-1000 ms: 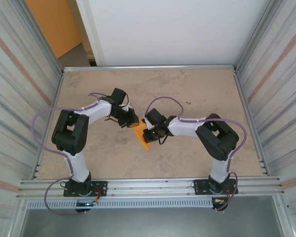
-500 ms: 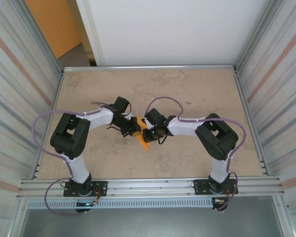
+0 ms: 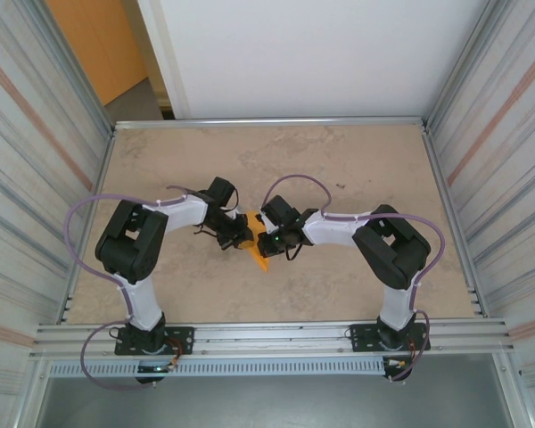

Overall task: Fold a paper plane with a square sheet of paper (pick it up from the middle)
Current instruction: Third fold the triangle at the center of the table.

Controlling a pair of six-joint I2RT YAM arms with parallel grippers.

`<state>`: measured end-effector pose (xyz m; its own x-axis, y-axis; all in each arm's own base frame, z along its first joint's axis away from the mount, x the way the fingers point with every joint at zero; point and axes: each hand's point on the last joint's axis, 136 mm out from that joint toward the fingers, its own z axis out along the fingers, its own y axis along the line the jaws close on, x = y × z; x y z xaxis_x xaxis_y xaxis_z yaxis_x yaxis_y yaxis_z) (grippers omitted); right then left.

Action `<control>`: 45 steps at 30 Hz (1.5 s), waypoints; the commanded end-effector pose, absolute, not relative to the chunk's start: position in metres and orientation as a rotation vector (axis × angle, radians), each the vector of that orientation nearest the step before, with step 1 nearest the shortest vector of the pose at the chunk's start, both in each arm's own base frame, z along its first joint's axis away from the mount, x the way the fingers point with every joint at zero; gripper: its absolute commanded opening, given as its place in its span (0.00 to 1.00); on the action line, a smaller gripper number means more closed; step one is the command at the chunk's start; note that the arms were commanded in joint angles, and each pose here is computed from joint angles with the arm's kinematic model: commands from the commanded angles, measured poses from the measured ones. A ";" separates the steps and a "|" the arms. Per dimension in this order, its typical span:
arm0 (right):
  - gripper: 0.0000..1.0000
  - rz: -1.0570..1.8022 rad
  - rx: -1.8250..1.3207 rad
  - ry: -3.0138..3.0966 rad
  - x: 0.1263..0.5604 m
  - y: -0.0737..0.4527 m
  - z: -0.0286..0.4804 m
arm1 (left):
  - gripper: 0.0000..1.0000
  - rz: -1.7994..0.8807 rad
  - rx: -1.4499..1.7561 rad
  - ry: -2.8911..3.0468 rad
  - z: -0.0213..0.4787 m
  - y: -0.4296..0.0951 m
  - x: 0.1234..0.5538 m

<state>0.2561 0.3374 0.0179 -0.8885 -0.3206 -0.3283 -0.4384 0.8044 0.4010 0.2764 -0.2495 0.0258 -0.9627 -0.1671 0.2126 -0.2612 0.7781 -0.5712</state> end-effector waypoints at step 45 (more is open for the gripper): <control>0.08 0.902 -0.481 2.790 0.236 0.345 0.049 | 0.02 0.719 0.419 -2.825 -0.021 -0.222 0.253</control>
<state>0.2398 0.3394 0.0555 -0.9308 -0.2355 -0.2794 -0.3518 0.7841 0.5112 0.2746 -0.2479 0.0153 -0.9640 -0.1682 0.2061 -0.2586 0.7740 -0.5779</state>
